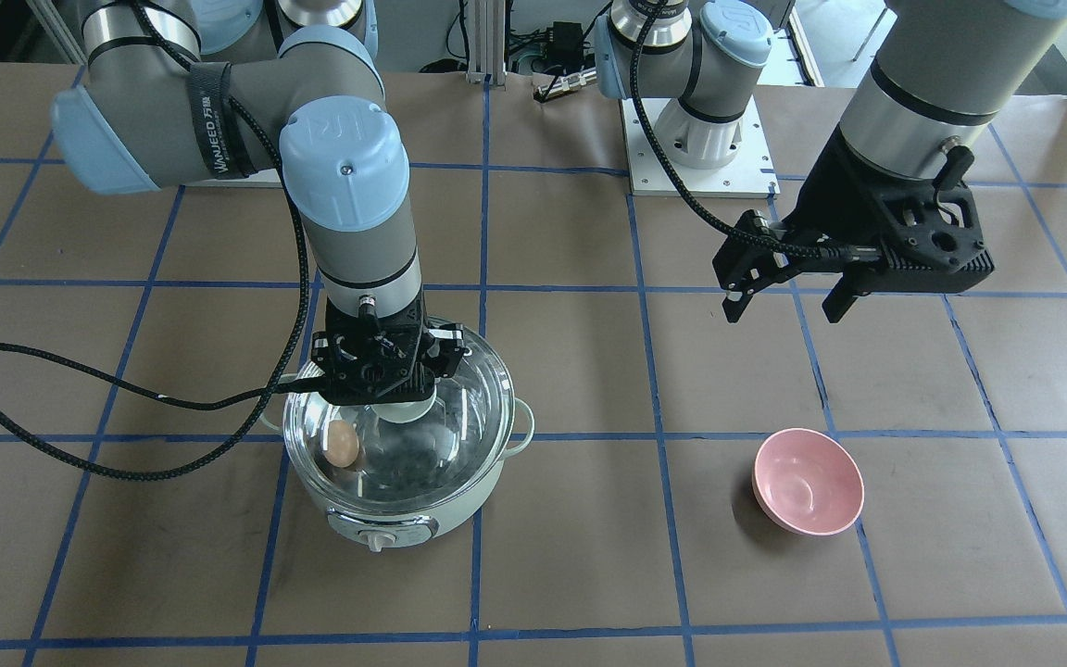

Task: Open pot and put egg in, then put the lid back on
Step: 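Lower the glass lid onto the pot with the right gripper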

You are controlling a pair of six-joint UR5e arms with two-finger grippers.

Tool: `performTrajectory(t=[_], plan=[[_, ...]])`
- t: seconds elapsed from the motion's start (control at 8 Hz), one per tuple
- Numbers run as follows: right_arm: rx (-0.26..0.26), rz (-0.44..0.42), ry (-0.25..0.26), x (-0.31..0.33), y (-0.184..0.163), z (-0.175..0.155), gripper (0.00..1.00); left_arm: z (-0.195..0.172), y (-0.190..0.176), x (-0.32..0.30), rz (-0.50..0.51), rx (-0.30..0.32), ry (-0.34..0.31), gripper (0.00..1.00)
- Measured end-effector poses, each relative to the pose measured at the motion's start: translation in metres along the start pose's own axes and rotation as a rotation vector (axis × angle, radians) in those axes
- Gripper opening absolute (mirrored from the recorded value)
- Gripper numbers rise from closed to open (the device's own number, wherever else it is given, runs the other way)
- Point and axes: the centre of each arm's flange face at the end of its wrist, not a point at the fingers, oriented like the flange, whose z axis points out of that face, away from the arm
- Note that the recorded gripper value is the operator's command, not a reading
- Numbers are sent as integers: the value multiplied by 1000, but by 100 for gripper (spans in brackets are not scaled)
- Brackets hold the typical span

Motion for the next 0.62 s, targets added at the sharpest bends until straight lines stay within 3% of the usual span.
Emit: performTrajectory(t=[0.62], plan=[[-4, -9, 4, 1, 4, 0, 1, 0, 0, 0, 0, 2, 0, 100]])
